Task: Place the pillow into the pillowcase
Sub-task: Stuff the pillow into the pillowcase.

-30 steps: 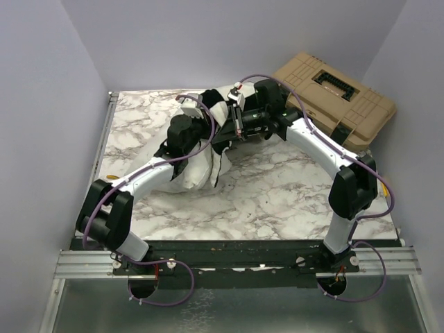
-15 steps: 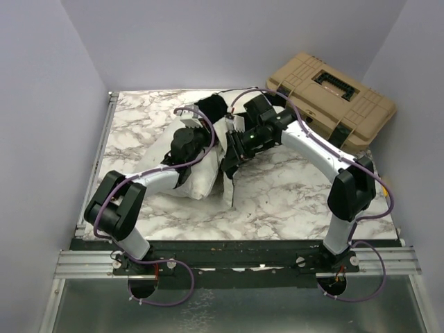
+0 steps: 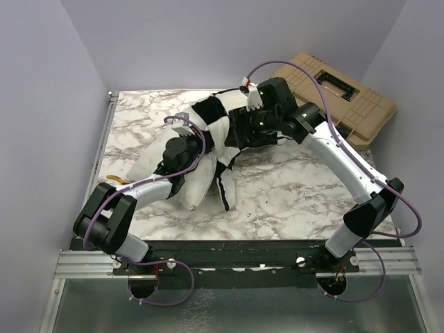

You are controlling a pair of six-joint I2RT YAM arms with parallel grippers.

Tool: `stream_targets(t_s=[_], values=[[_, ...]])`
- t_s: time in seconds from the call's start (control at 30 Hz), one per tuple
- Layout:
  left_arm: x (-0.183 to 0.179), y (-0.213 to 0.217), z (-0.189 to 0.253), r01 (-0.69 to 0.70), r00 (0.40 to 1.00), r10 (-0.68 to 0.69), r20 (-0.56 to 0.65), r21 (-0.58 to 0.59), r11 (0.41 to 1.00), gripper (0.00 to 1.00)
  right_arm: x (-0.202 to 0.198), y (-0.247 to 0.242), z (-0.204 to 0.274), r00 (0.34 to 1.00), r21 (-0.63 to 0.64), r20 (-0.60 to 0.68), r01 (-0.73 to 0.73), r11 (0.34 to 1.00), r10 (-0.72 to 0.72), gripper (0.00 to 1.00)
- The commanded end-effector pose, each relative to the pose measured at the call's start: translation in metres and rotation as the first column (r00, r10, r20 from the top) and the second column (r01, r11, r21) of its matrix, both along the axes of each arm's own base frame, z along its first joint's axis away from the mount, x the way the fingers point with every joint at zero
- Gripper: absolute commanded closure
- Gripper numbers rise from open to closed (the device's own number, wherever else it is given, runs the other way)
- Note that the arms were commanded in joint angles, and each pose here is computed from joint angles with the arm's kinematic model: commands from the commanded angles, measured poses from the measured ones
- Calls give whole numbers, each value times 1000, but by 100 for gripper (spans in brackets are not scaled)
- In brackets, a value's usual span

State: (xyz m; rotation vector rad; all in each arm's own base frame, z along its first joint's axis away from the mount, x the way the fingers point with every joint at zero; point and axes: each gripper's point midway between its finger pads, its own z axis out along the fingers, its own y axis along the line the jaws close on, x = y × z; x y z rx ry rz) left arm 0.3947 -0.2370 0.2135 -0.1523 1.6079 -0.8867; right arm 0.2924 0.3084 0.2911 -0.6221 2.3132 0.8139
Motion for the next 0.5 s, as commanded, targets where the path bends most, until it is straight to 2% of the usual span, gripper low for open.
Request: stream_targets(t_s=[0.0,0.27,0.47], values=[[-2,7,50,-13,993,26,112,-117,993,100,40,0,-35,994,-121,86,80,989,-70,14],[-8,3,53,23,994,-10,106,-128,991,100,64,35,-57,996,-77,90,27,997,-20,26],[-10,-3,55,57,994,-45,103,-115,992,100,65,58,-61,994,-12,103,-27,1000,28,23]])
